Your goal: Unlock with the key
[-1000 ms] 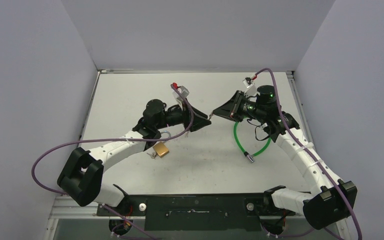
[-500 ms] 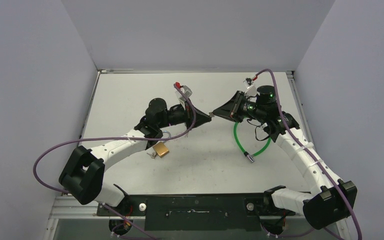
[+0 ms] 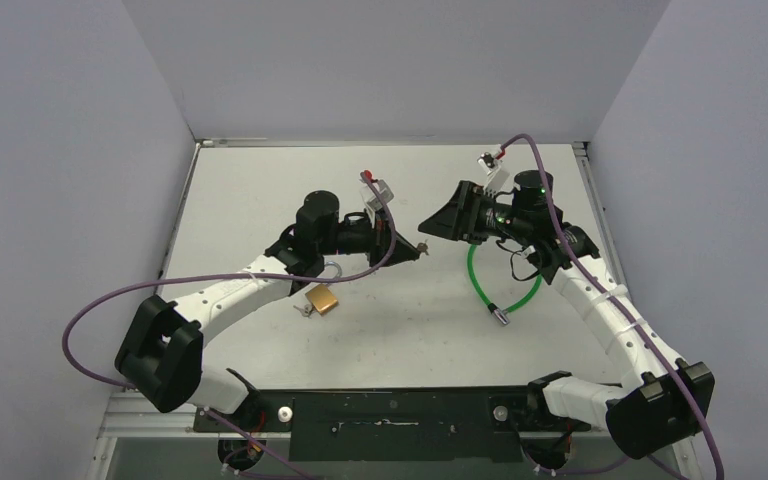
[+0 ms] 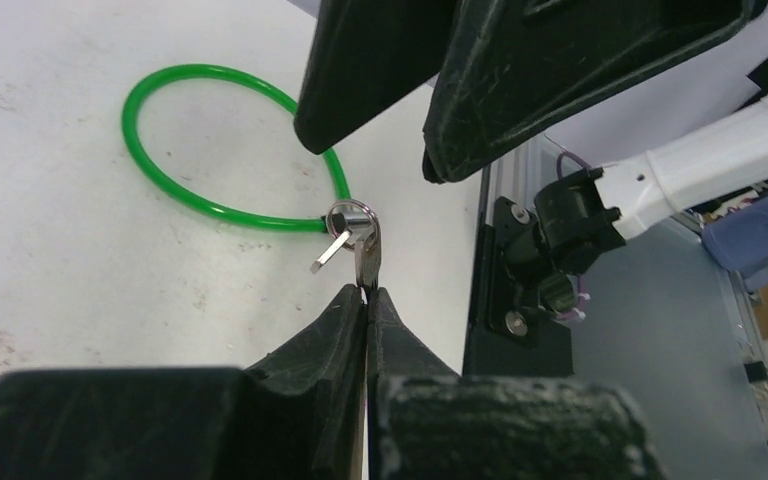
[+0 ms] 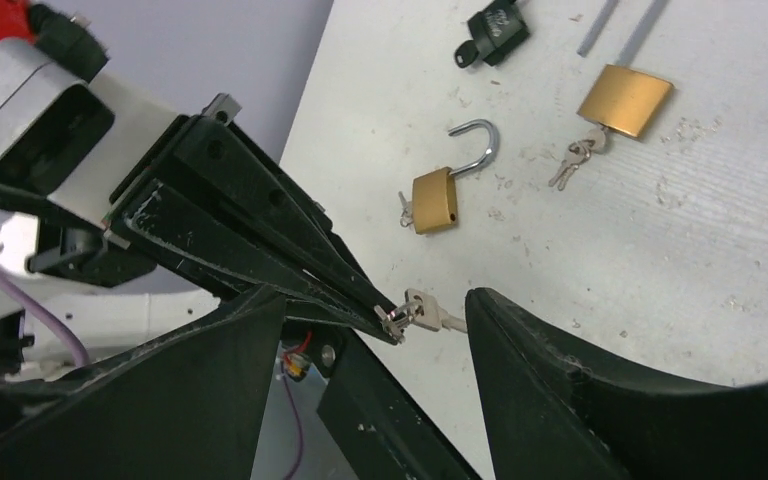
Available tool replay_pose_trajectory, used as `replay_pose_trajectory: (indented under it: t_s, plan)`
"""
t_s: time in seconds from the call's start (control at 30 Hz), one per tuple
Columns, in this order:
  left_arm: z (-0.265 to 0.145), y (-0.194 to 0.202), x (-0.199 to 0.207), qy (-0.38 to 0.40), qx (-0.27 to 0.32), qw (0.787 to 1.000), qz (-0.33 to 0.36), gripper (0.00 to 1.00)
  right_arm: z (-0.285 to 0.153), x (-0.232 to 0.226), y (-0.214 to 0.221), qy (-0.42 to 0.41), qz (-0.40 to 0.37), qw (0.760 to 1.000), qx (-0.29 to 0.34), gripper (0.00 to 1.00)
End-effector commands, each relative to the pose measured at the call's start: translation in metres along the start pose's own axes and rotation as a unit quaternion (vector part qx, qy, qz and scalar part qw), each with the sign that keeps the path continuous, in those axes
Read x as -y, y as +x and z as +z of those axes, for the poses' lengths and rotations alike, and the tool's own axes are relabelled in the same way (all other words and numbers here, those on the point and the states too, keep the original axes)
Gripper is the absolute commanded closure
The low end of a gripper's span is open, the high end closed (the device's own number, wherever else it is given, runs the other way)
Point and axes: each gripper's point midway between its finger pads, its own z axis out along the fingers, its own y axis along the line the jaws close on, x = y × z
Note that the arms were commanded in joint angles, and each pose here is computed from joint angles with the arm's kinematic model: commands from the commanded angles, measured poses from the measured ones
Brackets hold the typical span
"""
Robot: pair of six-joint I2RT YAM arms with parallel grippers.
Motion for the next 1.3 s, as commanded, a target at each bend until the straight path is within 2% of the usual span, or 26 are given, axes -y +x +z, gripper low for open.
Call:
replay_pose_trajectory:
  t_s: [0.0,0.2,0.27,0.4,0.47,0.53,0.6,0.67,0.8,0.9,1.0,1.07,1.2,1.27]
  plan:
    - [-0.018,-0.018,0.039,0.059,-0.028,0.996,0.058,1.0,-0.001,-0.031,0.011,-0.119,-0.139,0.982,-0.033,0.35]
    - [-0.035,-0.006,0.061,0.101,-0.084,0.99,0.052,1.0,0.0,-0.051,0.036,-0.183,-0.183,0.963,-0.072,0.38]
    - [-0.039,-0.002,0.066,0.113,-0.099,0.987,0.049,1.0,0.003,-0.058,0.048,-0.197,-0.193,0.957,-0.091,0.44]
    - [-0.047,0.007,0.069,0.12,-0.127,0.983,0.047,1.0,0.011,-0.06,0.067,-0.202,-0.199,0.95,-0.128,0.78]
    - [-0.051,0.013,0.068,0.119,-0.142,0.982,0.046,1.0,0.012,-0.06,0.072,-0.203,-0.198,0.949,-0.137,0.84]
    - [-0.055,0.018,0.065,0.117,-0.158,0.979,0.052,1.0,0.012,-0.058,0.075,-0.203,-0.198,0.948,-0.143,0.78]
    - [-0.059,0.023,0.062,0.115,-0.174,0.976,0.06,1.0,0.011,-0.057,0.078,-0.204,-0.198,0.947,-0.149,0.61]
    - [-0.061,0.027,0.062,0.116,-0.187,0.974,0.061,1.0,0.01,-0.057,0.082,-0.21,-0.201,0.944,-0.157,0.55]
    - [-0.065,0.032,0.061,0.117,-0.205,0.97,0.06,1.0,0.009,-0.054,0.093,-0.213,-0.212,0.937,-0.179,0.57]
    - [-0.067,0.034,0.062,0.119,-0.211,0.968,0.059,1.0,0.012,-0.049,0.097,-0.205,-0.213,0.937,-0.187,0.74]
    - [-0.068,0.037,0.061,0.118,-0.217,0.967,0.059,1.0,0.013,-0.048,0.1,-0.208,-0.211,0.936,-0.193,0.81]
    - [-0.069,0.038,0.06,0.117,-0.22,0.967,0.059,1.0,0.012,-0.049,0.1,-0.211,-0.212,0.934,-0.193,0.81]
    - [-0.068,0.04,0.059,0.118,-0.223,0.966,0.057,1.0,0.014,-0.051,0.104,-0.217,-0.213,0.932,-0.2,0.7]
    - [-0.068,0.039,0.059,0.117,-0.222,0.966,0.059,1.0,0.016,-0.052,0.107,-0.219,-0.213,0.93,-0.205,0.69]
